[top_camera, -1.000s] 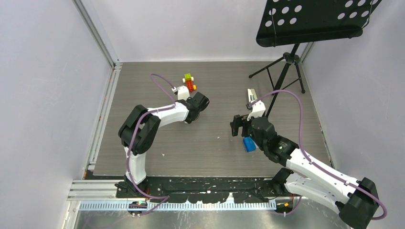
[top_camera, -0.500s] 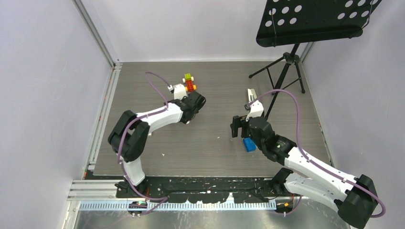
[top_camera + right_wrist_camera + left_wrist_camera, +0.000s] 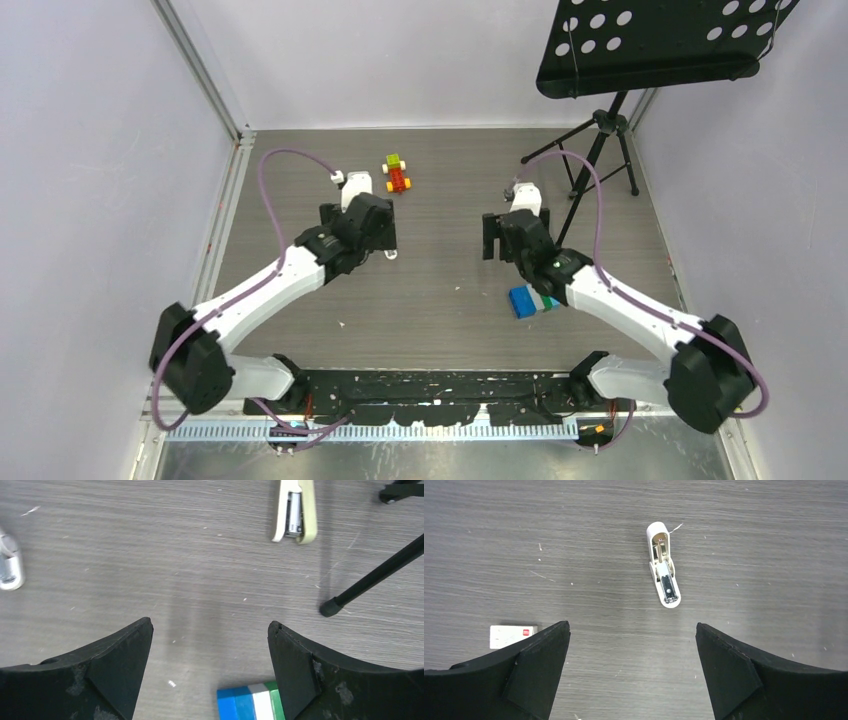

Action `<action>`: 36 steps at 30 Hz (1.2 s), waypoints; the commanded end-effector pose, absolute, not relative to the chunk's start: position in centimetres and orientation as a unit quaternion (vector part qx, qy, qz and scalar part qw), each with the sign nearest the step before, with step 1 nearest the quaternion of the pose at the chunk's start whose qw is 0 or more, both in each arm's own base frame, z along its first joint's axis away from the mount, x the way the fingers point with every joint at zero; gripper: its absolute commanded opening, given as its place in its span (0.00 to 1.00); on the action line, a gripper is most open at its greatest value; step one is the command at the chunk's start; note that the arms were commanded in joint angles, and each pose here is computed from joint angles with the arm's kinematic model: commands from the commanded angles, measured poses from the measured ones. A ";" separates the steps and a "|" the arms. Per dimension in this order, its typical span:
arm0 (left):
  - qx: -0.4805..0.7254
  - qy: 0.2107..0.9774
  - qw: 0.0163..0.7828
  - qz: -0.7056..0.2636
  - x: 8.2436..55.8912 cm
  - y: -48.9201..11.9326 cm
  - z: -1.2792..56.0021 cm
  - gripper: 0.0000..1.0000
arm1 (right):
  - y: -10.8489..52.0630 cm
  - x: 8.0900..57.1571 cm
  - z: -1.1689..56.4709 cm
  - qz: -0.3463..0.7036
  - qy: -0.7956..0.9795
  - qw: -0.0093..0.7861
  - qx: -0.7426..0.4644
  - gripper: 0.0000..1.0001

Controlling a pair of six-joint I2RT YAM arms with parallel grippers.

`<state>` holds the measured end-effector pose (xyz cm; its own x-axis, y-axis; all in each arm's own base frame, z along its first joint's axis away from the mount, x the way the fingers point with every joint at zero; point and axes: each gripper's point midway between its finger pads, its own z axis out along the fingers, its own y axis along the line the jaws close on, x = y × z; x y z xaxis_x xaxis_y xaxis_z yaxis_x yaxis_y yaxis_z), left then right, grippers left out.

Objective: Load the staples into the stapler

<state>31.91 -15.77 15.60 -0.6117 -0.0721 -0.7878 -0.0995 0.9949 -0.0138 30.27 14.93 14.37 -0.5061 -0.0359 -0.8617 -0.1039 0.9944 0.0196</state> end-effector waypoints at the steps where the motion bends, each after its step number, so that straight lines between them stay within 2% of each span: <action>1: 0.002 0.876 0.481 -0.031 30.7 -15.7 19.6 1.00 | 13.6 33.8 14.8 -0.009 0.866 0.501 -0.002 0.88; 4: 0.033 0.869 0.492 -0.047 29.4 -15.2 20.9 1.00 | 13.1 36.0 13.8 -0.026 0.870 0.493 0.012 0.84; 8: 0.075 0.856 0.508 -0.055 27.6 -14.2 22.4 1.00 | 12.1 38.7 12.0 -0.050 0.878 0.475 0.030 0.74; 14: 0.151 0.828 0.526 -0.119 24.4 -14.9 24.9 1.00 | 10.6 41.8 9.4 -0.078 0.888 0.452 0.043 0.61; 19: 0.174 0.824 0.531 -0.095 23.9 -13.8 24.3 1.00 | 10.1 43.8 7.3 -0.074 0.896 0.434 0.056 0.51; 25: 0.176 0.823 0.533 -0.084 24.4 -13.7 23.1 1.00 | 10.0 45.4 6.2 -0.084 0.900 0.422 0.068 0.48; 33: 0.179 0.830 0.524 -0.070 24.3 -13.3 22.3 1.00 | 9.3 45.1 4.2 -0.098 0.910 0.395 0.084 0.46; 36: 0.179 0.830 0.523 -0.071 24.2 -13.3 22.2 1.00 | 9.3 45.2 3.7 -0.100 0.912 0.390 0.083 0.42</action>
